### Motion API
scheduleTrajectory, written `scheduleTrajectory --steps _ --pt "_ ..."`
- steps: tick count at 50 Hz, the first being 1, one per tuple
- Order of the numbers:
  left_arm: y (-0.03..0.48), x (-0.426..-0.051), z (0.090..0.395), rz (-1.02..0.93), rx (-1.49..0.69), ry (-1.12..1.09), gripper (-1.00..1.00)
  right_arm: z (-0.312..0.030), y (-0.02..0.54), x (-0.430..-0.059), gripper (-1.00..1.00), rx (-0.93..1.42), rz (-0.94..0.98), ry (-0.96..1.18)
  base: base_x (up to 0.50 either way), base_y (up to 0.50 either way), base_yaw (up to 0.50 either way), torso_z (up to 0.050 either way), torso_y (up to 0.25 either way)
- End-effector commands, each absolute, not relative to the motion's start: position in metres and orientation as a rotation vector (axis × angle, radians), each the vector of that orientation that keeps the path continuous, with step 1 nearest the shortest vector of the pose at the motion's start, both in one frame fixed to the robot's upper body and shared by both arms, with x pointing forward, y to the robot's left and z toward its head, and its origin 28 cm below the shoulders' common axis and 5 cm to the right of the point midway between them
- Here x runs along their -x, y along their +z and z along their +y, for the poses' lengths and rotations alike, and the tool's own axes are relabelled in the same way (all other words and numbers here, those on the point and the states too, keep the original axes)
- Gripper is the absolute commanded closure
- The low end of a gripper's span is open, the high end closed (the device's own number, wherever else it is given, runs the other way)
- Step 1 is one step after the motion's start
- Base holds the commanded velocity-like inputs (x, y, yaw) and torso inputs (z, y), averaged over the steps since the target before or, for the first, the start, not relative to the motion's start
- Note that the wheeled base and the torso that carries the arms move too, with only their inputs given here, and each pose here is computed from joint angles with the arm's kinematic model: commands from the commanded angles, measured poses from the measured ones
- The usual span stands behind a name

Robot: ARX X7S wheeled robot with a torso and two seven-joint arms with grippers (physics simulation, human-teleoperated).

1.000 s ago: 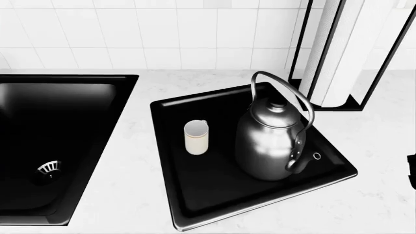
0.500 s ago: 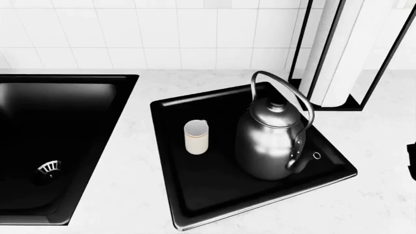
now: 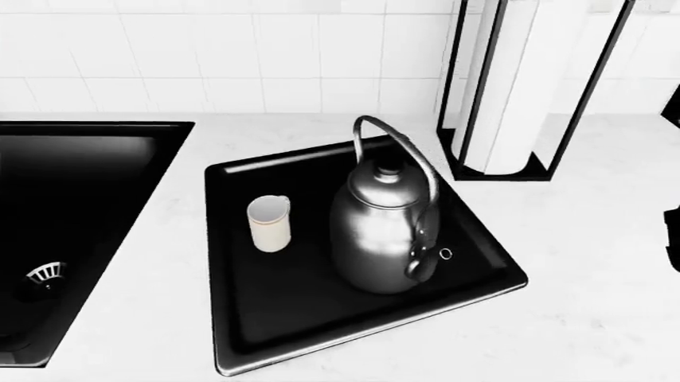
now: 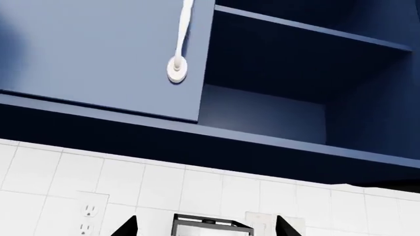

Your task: Pick the kettle from the counter and place it on the tray. Then pick the mug from the cabinet and place it on the tray. Then close the cabinet doors.

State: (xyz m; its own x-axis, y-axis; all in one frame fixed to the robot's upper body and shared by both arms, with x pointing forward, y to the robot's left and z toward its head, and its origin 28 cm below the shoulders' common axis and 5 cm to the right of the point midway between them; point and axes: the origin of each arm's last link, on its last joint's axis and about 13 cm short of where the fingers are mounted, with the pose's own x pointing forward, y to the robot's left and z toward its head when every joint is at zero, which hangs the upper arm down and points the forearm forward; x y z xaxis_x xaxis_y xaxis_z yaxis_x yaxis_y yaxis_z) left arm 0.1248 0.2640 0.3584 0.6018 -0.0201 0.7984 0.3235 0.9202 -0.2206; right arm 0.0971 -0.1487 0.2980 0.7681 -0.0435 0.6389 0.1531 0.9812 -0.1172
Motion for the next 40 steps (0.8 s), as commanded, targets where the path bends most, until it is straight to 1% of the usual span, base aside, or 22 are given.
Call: scheduleTrajectory --steps 1,12,40 --pt "0.34 -0.1009 0.2585 -0.833 0.397 -0.249 -1.0 -0.149 0.3034 -0.0943 -1.0 0.16 -0.705 -0.114 0.0 -0.5 0.0 0.0 0.0" --pt "0.3395 -0.1013 0.2585 -0.826 0.393 -0.261 -1.0 -0.1513 0.3047 -0.0895 -1.0 0.151 -0.714 -0.114 0.0 -0.5 0.0 0.0 0.0" --pt "0.3327 -0.1036 0.2583 -0.809 0.395 -0.259 -1.0 -0.1518 0.3008 -0.0917 -1.0 0.142 -0.708 -0.122 0.0 -0.5 0.0 0.0 0.0"
